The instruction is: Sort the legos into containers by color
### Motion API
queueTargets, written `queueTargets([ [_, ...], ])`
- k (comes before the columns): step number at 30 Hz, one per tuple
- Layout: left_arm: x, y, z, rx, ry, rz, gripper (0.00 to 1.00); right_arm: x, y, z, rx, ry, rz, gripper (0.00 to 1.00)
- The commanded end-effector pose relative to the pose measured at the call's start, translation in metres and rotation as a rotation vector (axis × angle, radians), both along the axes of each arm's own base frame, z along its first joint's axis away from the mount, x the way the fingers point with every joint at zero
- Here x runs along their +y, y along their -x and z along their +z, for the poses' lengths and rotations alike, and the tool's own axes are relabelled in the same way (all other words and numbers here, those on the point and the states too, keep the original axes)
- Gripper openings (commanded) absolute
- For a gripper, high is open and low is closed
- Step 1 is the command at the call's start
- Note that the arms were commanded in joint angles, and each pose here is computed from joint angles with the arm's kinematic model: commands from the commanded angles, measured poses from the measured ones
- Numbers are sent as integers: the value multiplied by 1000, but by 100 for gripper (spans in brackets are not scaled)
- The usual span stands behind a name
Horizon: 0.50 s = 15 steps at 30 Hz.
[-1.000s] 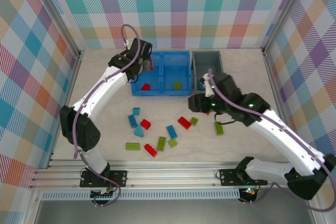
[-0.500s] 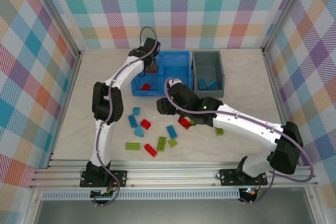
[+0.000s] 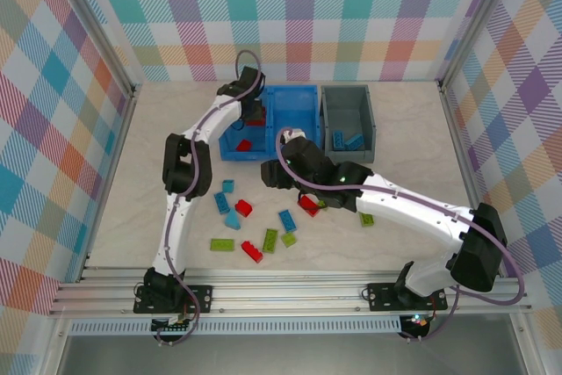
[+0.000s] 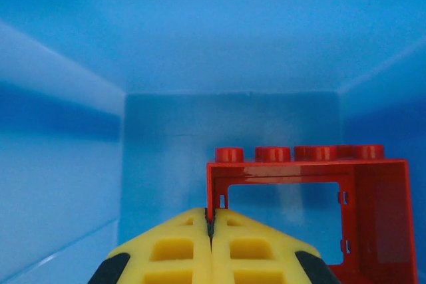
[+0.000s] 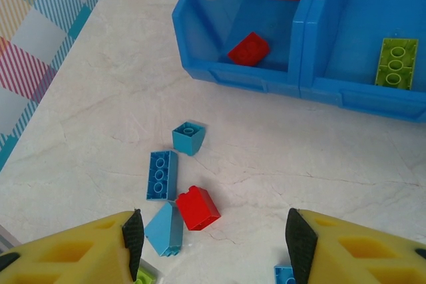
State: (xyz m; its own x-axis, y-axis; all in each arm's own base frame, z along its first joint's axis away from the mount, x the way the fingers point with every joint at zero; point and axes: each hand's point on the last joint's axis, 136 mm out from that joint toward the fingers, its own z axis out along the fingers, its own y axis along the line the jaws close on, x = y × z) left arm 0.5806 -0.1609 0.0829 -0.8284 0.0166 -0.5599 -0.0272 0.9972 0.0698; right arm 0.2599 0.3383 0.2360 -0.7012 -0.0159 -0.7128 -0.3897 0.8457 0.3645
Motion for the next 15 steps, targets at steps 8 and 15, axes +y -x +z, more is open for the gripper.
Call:
queueTargets([
  [8,3,0,22,-26,50,14,34,-18,0,-6,3,10,-66,61],
  [15,3,18,69,-80,123,36,38,-79,-5,-15,76,95,-240,62],
])
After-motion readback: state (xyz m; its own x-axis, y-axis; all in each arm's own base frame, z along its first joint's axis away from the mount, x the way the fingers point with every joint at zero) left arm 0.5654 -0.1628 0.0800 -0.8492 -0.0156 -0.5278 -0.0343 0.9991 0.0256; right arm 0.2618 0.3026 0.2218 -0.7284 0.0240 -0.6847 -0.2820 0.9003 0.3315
